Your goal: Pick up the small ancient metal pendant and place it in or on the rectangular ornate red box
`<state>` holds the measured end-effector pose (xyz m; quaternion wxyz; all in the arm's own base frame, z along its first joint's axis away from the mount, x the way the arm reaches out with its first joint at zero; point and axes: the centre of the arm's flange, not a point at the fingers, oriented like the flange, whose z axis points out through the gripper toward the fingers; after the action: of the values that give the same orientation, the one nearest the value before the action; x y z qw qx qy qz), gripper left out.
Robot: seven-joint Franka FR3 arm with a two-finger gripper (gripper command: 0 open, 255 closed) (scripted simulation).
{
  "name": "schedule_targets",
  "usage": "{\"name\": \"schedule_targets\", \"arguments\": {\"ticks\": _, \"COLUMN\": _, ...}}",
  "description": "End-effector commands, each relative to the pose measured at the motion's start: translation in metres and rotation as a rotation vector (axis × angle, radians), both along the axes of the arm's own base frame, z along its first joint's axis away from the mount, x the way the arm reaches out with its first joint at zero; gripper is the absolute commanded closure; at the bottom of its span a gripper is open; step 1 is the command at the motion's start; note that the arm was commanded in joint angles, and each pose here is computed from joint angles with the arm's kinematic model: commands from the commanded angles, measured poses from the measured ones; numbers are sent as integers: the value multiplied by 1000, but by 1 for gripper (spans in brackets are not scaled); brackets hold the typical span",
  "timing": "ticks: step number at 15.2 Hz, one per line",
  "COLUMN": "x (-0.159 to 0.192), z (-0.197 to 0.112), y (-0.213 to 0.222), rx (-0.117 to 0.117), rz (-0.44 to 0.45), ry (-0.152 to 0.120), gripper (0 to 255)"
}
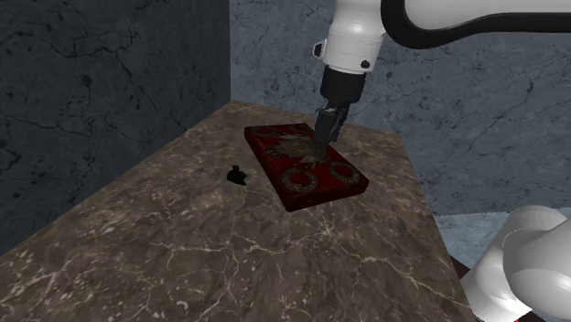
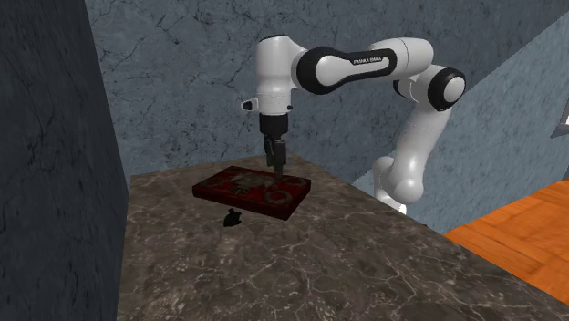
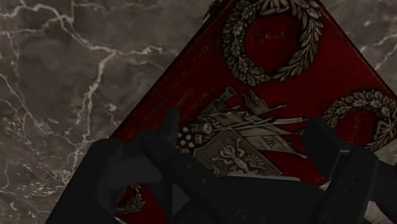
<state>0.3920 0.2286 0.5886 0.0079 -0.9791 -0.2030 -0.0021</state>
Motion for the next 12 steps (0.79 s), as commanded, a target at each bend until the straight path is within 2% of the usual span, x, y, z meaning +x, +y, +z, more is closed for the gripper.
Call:
{"name": "schedule_targets", "arguments": {"ticks": 1, "x": 10, "z": -1, "y": 24, "rx": 3, "rz": 30, "ry": -9, "gripper": 0}}
{"name": "schedule_targets", "arguments": {"ticks": 12, "x": 46, "z": -6, "y": 161, "rx": 12, "rz": 189, "ry": -55, "gripper": 0}}
